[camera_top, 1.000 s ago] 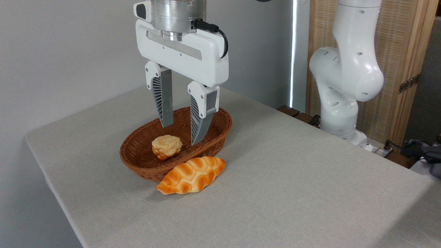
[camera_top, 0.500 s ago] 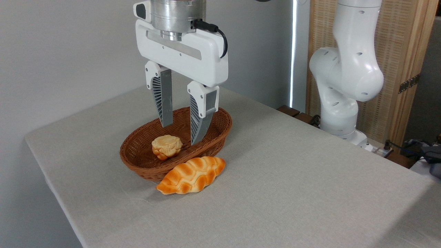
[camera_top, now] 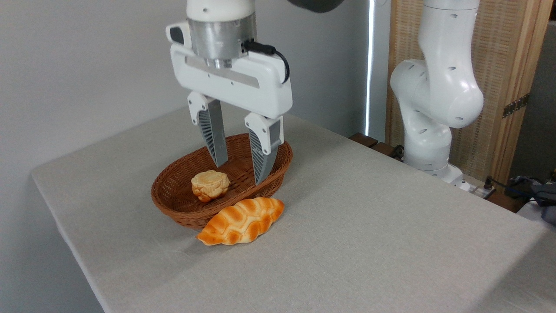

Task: Put bread into the basket
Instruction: 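Lower the open gripper toward the orange braided bread beside the basket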

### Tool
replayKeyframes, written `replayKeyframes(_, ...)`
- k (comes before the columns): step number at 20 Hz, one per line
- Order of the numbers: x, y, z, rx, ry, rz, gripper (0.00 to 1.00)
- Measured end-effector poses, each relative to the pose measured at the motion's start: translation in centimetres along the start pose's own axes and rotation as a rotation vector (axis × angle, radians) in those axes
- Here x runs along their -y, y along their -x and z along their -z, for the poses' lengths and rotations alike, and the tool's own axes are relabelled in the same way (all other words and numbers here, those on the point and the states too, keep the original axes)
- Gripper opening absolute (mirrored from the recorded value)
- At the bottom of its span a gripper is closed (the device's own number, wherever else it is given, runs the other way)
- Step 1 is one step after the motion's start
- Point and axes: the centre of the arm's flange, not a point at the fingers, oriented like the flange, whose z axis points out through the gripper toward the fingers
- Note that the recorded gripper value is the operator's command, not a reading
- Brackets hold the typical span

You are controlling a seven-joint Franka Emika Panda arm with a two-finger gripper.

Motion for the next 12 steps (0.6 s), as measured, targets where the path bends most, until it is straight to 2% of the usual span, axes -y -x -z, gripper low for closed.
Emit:
replayKeyframes(3, 0.3, -0.8, -2.3, 0.044, 0.007, 0.089, 1.00)
replayKeyframes(9, 0.5, -3.1, -8.7, 0.156, 0.019, 0.116, 1.00)
replayKeyframes(12, 0.3, -4.4, -11.0, 0.187, 0.014, 0.138, 1.00)
